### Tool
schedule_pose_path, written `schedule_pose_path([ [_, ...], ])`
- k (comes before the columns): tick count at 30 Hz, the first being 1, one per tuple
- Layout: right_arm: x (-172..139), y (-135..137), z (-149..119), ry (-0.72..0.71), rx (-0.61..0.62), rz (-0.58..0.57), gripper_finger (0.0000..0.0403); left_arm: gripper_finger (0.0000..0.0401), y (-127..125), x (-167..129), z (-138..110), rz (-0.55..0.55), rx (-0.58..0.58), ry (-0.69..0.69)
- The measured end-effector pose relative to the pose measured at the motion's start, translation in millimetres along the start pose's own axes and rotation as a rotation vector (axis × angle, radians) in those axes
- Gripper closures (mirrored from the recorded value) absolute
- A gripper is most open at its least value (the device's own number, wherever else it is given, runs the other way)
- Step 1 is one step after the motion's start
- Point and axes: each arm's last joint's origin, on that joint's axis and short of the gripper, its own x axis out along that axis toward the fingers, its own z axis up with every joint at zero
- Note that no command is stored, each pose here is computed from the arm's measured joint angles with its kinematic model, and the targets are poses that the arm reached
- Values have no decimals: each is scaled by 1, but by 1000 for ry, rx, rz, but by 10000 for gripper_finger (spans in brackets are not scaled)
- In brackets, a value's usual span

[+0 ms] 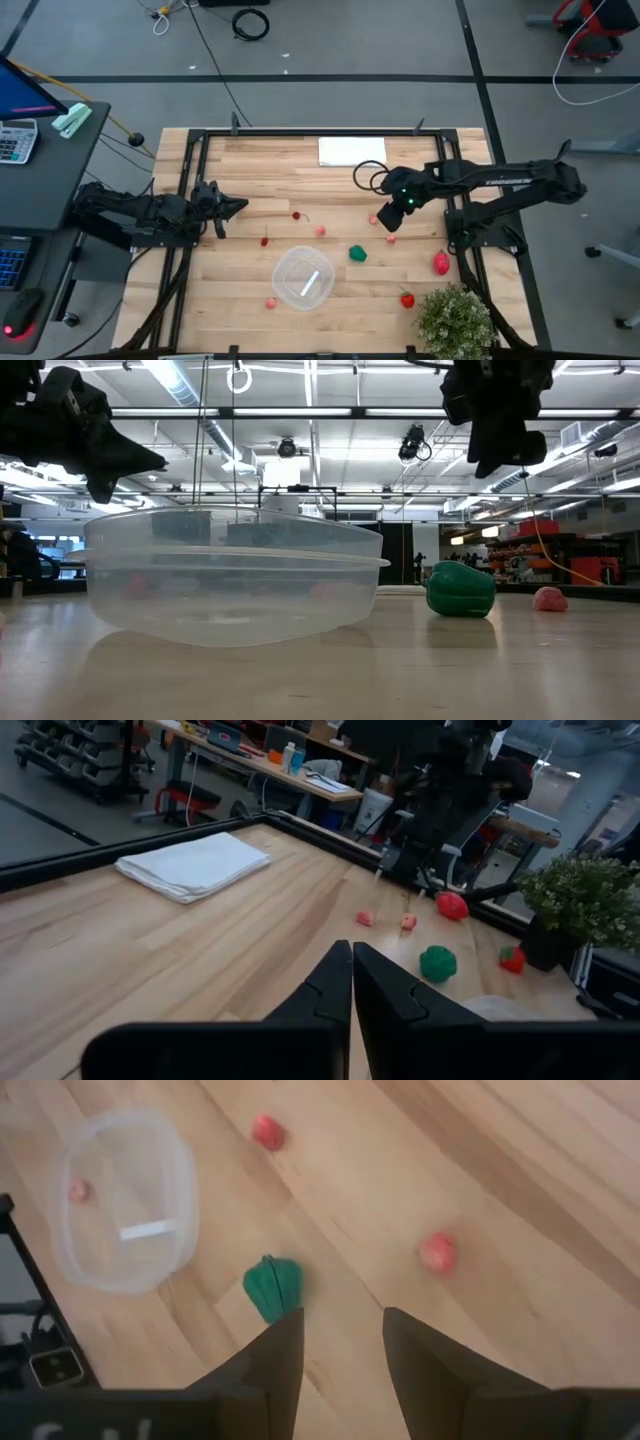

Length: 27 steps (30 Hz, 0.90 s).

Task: Pick and placing Produce into tupperware
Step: Put the red dragon fruit into the transparent bin

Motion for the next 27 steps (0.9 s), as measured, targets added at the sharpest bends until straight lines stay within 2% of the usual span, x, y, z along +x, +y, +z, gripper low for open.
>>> schedule_pose_path([
  [5, 11, 0, 3, 64, 69, 12, 240, 391, 0, 0, 0, 0, 26, 3],
  [9, 19, 4, -8, 167, 136, -25, 213, 385, 0, 0, 0, -6, 24, 9],
  [12, 23, 5, -21, 255, 172, -108, 187, 379, 0, 0, -1, -5, 26, 11],
  [18, 20, 1, -43, 381, 322, -301, 141, 381, 0, 0, -1, -8, 27, 14],
  [22, 15, 1, -59, 417, 433, -418, 121, 388, 0, 0, -2, -5, 31, 24],
  [27, 12, 8, -75, 408, 562, -500, 112, 390, 0, 0, -3, -23, 7, 39],
])
